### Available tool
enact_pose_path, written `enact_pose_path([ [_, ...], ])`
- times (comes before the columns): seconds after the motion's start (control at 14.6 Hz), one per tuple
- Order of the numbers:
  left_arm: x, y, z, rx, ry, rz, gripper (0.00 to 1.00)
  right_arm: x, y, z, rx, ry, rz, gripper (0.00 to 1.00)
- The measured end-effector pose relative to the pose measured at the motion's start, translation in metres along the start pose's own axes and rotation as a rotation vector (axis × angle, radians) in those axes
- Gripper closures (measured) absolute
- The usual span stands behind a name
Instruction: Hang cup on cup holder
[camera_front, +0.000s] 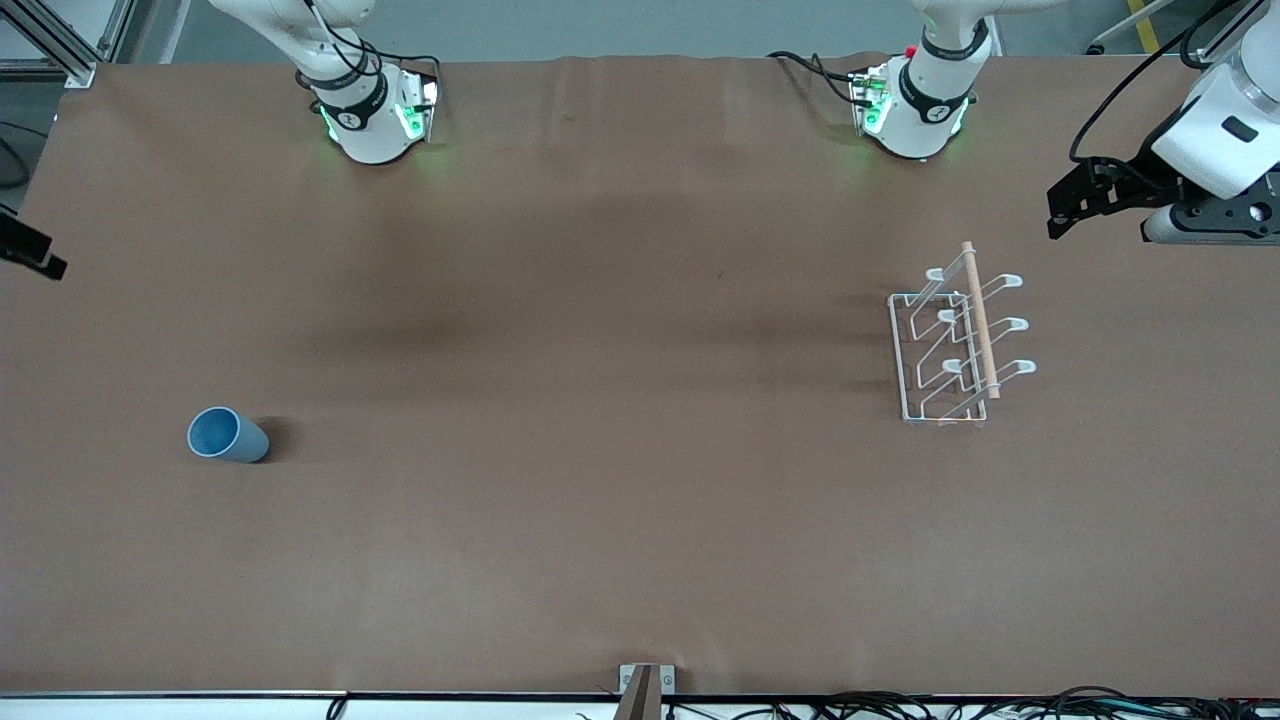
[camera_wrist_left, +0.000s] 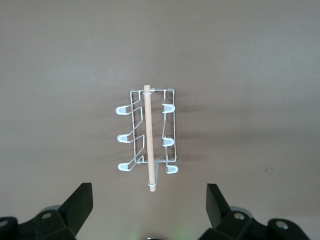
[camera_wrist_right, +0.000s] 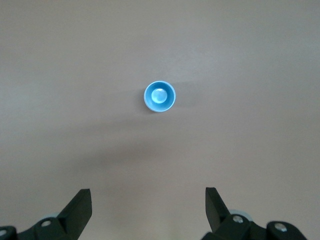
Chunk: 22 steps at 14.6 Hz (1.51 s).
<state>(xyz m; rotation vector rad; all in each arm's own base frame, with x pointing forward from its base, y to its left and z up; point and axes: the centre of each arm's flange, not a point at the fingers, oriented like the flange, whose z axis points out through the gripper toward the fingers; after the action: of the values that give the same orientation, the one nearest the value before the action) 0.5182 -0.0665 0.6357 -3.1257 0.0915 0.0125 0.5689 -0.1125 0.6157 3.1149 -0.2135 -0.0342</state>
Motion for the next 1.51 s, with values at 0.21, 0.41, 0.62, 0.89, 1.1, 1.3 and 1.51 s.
enact_pose_path([
  [0.21,0.000,0.000,0.000,0.000,-0.001,0.000,0.00,0.043,0.029,0.072,0.001,-0.029,0.033,0.00],
  [0.41,0.001,0.000,0.001,0.000,-0.001,0.000,0.00,0.074,0.046,0.144,0.010,-0.048,0.030,0.00],
  [0.62,0.001,0.001,0.002,-0.001,-0.003,0.002,0.00,0.085,0.047,0.203,0.023,-0.068,0.026,0.02],
  [0.89,0.002,0.000,0.003,-0.001,-0.005,0.001,0.00,0.091,0.044,0.263,0.026,-0.081,0.020,0.08],
  [1.1,0.002,0.001,0.003,-0.001,-0.005,0.002,0.00,0.095,0.043,0.295,0.027,-0.090,0.020,0.11],
  [1.3,0.002,0.001,0.003,-0.008,-0.005,0.002,0.00,0.096,0.042,0.326,0.048,-0.120,0.029,0.20],
  [1.51,0.002,0.002,0.003,-0.008,-0.006,0.002,0.00,0.096,0.040,0.349,0.068,-0.147,0.036,0.30],
])
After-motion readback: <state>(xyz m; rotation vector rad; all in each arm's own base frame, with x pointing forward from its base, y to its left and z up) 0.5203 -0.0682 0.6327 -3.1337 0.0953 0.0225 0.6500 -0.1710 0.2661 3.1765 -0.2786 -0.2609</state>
